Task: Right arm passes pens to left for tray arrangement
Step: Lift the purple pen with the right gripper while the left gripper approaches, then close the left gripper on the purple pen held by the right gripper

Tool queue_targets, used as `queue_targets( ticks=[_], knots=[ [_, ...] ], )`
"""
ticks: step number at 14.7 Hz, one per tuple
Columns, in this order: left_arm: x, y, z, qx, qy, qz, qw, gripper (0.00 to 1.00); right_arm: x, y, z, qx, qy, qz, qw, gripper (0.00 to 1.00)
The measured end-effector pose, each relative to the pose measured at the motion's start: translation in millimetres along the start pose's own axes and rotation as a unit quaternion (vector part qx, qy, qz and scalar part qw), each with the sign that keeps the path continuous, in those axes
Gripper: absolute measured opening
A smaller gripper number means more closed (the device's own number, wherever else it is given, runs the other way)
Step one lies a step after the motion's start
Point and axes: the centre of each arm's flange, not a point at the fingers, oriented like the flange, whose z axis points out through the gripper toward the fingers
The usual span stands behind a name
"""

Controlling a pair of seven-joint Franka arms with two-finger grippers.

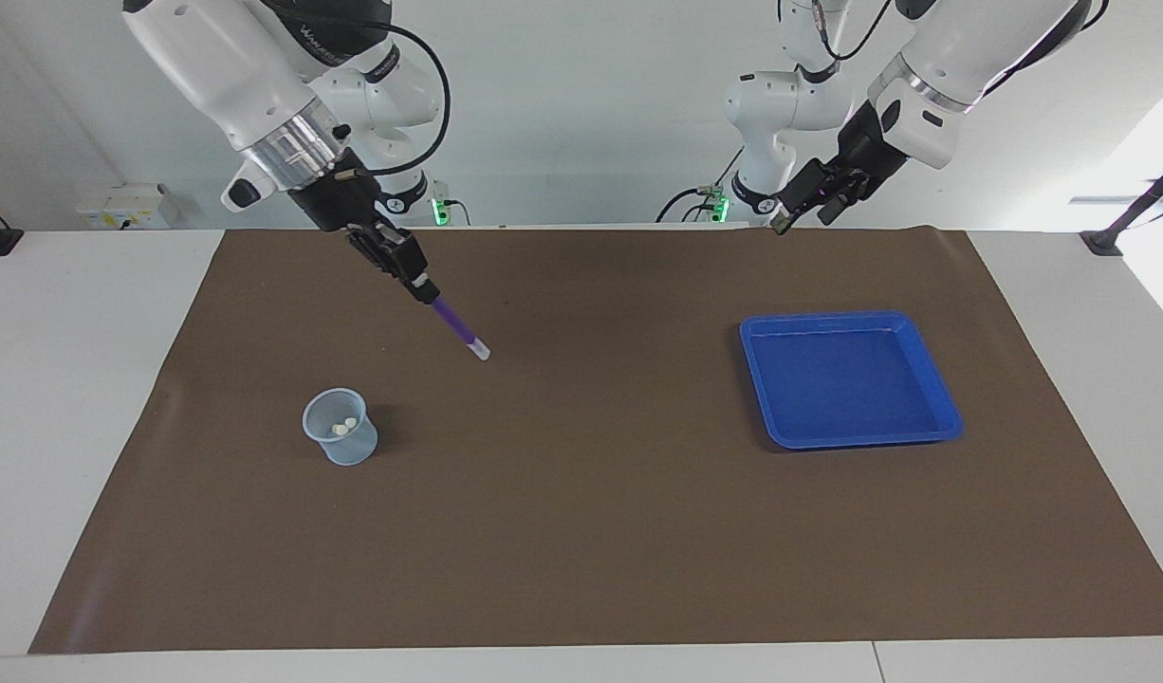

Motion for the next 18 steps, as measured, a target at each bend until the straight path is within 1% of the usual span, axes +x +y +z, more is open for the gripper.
queue_targets(
  ticks=[1, 3, 5, 7, 9, 12, 15, 18],
  knots=[
    [-3, 6, -2, -0.023, -0.008, -0.049, 0.998, 1.0, -18, -8, 7, 0.001, -0.008, 0.012, 1.0, 0.17],
    [-13, 21, 0, -0.056, -0.012, -0.124, 0.991, 1.0, -54, -24, 20, 0.001, -0.024, 0.04, 0.999, 0.17],
    [-32, 40, 8, -0.083, -0.01, -0.193, 0.978, 1.0, -85, -36, 32, 0.005, -0.036, 0.074, 0.997, 0.17],
    [-51, 56, 22, -0.103, -0.024, -0.263, 0.959, 1.0, -114, -45, 44, 0.01, -0.048, 0.101, 0.994, 0.17],
    [-54, 61, 40, -0.105, -0.058, -0.312, 0.942, 1.0, -134, -50, 50, 0.009, -0.057, 0.119, 0.991, 0.17],
    [-43, 55, 67, -0.092, -0.092, -0.346, 0.929, 1.0, -154, -55, 51, 0.008, -0.066, 0.133, 0.989, 0.17],
    [-33, 47, 81, -0.089, -0.12, -0.354, 0.923, 1.0, -159, -59, 51, 0.018, -0.068, 0.132, 0.989, 0.17],
    [-25, 39, 84, -0.089, -0.127, -0.353, 0.923, 0.98, -159, -60, 53, 0.019, -0.069, 0.132, 0.989, 0.17]
  ],
)
